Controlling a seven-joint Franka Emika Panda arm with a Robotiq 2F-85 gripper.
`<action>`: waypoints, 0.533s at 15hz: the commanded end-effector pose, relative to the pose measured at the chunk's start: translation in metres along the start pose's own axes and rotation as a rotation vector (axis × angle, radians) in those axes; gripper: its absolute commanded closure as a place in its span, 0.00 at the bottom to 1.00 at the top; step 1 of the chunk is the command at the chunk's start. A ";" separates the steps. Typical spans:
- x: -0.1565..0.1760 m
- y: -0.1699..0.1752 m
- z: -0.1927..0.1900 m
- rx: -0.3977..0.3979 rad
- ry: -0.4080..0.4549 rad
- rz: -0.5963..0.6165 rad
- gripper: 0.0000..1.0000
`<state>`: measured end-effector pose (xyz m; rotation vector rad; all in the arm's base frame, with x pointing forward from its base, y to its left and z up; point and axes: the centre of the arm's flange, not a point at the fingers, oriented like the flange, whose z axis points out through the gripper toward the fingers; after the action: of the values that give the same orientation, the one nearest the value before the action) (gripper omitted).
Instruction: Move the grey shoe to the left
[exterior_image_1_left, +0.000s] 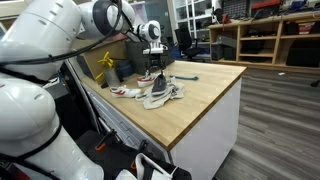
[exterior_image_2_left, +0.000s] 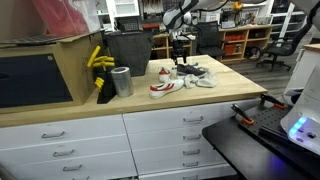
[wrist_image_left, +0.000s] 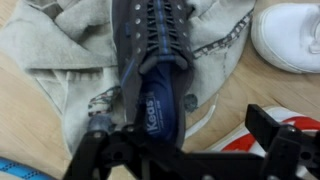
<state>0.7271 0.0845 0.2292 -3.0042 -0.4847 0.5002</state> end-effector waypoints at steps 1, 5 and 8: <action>0.013 -0.038 -0.012 -0.025 0.019 -0.017 0.00; 0.017 -0.052 0.000 -0.089 -0.016 -0.015 0.00; 0.013 -0.041 0.007 -0.135 -0.033 -0.002 0.00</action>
<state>0.7206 0.1396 0.2235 -3.0714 -0.5782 0.5168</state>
